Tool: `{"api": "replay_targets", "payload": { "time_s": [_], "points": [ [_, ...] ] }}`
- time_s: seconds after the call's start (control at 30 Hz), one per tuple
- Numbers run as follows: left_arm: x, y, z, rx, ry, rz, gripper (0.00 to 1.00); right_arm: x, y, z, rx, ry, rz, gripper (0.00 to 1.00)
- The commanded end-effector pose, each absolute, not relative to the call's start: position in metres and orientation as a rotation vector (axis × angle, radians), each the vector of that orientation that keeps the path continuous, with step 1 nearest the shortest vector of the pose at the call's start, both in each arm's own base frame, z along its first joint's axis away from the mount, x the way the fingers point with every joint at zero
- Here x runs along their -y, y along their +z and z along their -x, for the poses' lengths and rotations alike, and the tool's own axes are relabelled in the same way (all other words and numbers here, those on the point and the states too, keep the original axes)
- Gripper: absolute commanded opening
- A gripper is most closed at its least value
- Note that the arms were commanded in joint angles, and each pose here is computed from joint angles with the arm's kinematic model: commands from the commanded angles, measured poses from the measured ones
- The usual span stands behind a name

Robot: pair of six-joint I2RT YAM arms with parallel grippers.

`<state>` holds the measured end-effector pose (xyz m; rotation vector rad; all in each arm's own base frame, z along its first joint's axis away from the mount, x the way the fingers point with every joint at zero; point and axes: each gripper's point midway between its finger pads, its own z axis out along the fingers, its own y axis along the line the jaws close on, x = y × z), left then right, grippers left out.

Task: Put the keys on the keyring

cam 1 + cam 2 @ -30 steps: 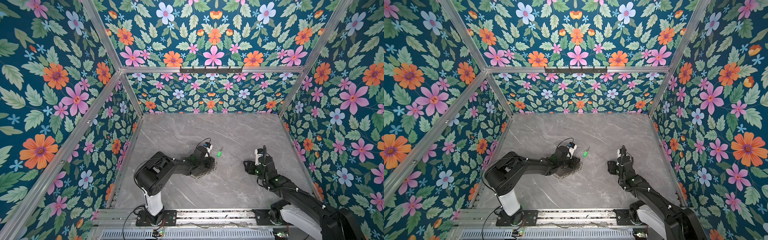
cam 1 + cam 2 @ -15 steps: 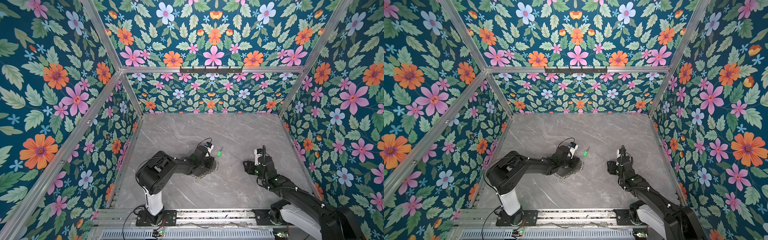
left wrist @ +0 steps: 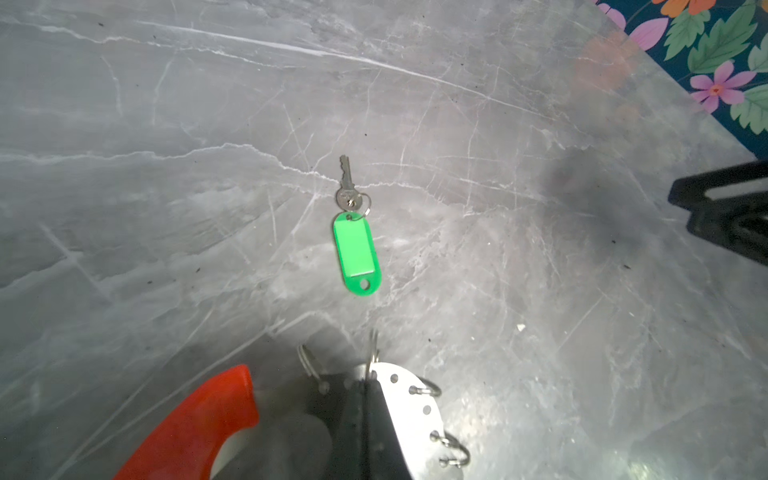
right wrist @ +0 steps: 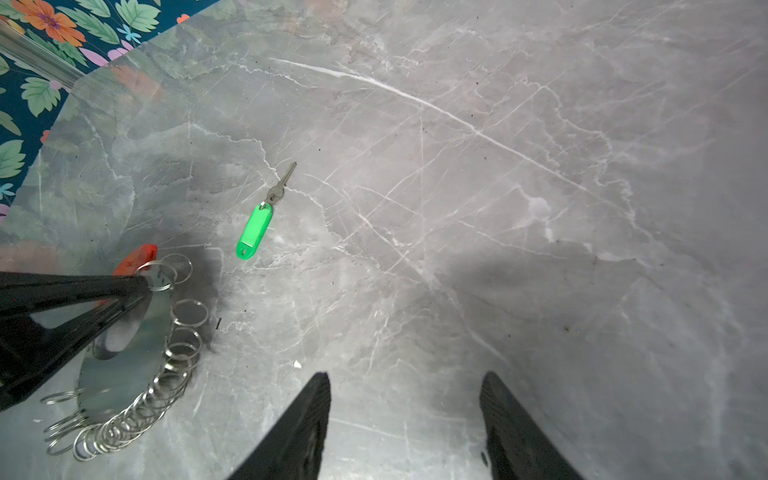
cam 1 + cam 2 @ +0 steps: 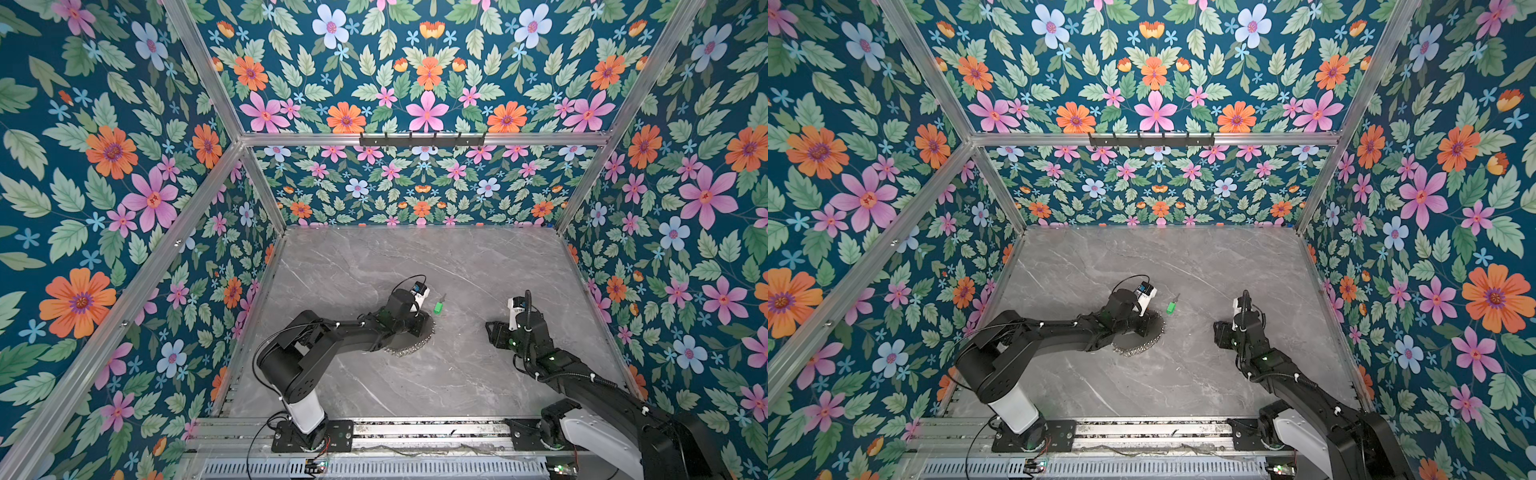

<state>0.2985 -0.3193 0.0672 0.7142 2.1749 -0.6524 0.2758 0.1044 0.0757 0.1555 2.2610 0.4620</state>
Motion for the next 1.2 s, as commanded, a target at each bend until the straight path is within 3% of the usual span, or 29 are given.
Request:
{"api": "replay_targets", "payload": {
  "time_s": [0.0,0.17,0.33,0.77,1.17],
  "points": [
    [0.321,0.09,-0.293,-2.045,-0.643,-0.837,0.0,-0.104,0.08,-0.277,-2.244,0.463,-0.159,0.58],
    [0.329,0.124,-0.285,-2.005,-0.696,-0.914,0.0,-0.105,0.088,-0.279,-2.349,0.427,-0.176,0.58],
    [0.338,0.167,-0.273,-1.898,-0.814,-0.92,0.0,-0.142,0.129,-0.285,-2.367,0.661,-0.12,0.58],
    [0.337,0.305,-0.261,-1.492,-1.061,-0.714,0.0,-0.183,0.253,-0.297,-2.134,1.005,-0.083,0.58],
    [0.329,0.364,-0.254,-1.227,-1.296,-0.51,0.0,-0.232,0.314,-0.297,-2.019,1.13,0.053,0.55]
  ]
}}
